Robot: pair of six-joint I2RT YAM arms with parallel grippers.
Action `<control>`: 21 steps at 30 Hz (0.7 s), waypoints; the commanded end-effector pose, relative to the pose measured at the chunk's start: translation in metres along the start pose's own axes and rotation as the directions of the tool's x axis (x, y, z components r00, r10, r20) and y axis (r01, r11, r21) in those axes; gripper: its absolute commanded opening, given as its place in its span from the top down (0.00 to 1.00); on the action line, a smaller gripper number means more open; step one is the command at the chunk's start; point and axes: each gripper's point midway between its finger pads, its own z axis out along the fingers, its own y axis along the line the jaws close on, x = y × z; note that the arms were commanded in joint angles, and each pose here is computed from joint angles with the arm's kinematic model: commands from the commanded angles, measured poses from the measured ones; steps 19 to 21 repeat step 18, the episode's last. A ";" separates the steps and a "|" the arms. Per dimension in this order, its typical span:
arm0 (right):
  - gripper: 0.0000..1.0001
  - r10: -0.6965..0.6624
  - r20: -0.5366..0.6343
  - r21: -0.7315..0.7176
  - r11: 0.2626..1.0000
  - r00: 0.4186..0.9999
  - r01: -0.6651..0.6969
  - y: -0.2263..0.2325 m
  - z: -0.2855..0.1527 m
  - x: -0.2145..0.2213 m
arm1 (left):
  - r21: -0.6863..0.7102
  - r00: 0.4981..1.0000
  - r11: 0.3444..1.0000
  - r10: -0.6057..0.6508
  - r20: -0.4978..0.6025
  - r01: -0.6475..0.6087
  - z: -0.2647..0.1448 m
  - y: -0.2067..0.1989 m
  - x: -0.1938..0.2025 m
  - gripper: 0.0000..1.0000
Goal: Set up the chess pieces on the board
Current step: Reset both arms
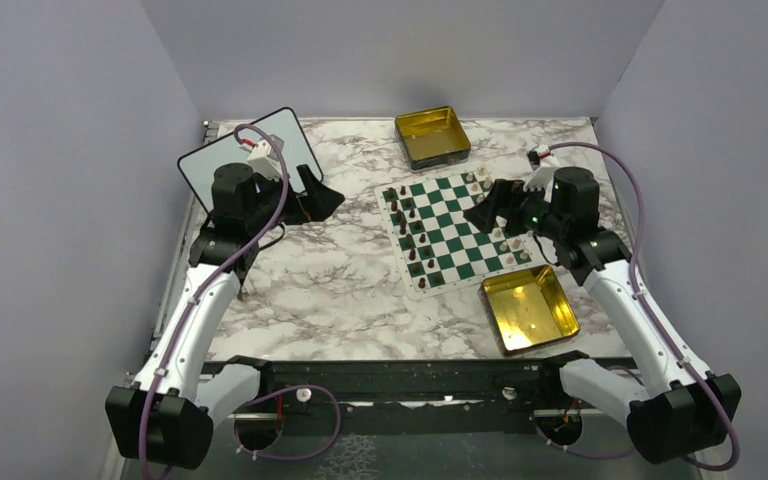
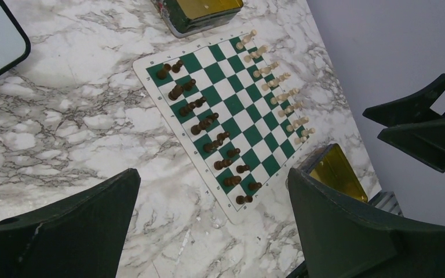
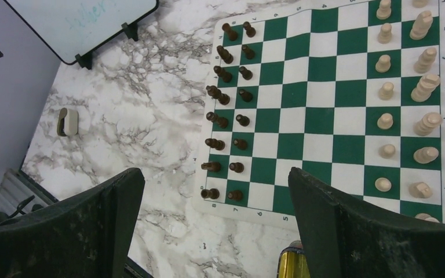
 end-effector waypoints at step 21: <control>0.00 0.050 0.045 -0.045 0.998 0.998 -0.048 0.017 -0.012 -0.010 | 0.033 0.996 0.998 -0.055 0.073 0.052 -0.025 -0.008 0.019 0.01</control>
